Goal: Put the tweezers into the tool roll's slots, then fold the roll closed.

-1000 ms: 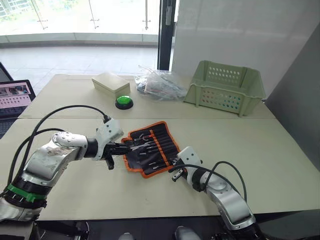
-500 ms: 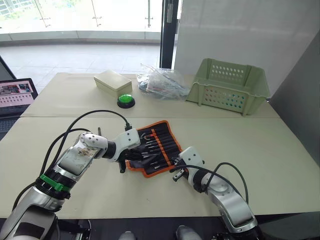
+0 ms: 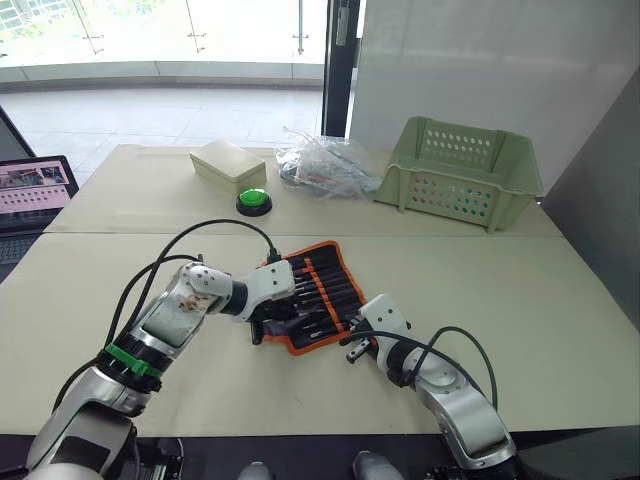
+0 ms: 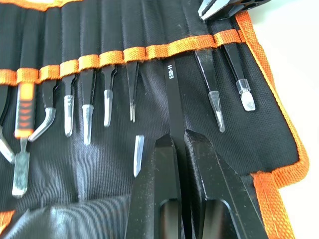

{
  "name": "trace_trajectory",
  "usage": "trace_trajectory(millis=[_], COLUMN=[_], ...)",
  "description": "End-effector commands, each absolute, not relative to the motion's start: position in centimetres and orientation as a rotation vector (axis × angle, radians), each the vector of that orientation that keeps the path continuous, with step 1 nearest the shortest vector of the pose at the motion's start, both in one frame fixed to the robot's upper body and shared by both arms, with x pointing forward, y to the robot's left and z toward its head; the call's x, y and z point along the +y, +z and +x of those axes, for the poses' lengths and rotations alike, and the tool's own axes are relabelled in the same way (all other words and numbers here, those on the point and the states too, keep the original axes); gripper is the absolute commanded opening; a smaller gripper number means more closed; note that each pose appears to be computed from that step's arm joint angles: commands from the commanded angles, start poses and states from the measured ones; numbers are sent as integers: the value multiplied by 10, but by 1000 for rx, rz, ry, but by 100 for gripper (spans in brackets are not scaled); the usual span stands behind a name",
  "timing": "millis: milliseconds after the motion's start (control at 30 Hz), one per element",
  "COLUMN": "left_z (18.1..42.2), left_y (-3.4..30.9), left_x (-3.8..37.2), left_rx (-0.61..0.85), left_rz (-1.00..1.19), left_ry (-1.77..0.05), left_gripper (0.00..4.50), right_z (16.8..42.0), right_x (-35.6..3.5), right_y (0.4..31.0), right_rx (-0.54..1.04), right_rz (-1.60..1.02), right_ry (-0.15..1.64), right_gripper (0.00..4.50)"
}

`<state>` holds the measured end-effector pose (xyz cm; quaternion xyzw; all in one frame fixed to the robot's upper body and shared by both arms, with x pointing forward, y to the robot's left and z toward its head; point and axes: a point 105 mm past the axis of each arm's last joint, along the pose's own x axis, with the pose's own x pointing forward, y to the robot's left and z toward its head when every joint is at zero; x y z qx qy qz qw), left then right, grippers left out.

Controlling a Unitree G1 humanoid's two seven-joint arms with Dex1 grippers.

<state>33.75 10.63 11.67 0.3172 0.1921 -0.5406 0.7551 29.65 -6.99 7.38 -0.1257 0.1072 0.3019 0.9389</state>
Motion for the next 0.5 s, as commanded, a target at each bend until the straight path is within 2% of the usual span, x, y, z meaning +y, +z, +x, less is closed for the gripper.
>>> trace_trajectory(millis=[33, 500], left_z=[343, 353], left_y=[123, 122], left_x=[100, 94], left_rx=[386, 364], left_rz=[721, 725], left_ry=[-1177, -1159], left_gripper=[6, 6], right_z=[290, 288], right_x=[-75, -78], right_y=[48, 49], right_rx=[335, 340], right_rz=[-257, -254], right_ry=[606, 592], right_gripper=[0, 0])
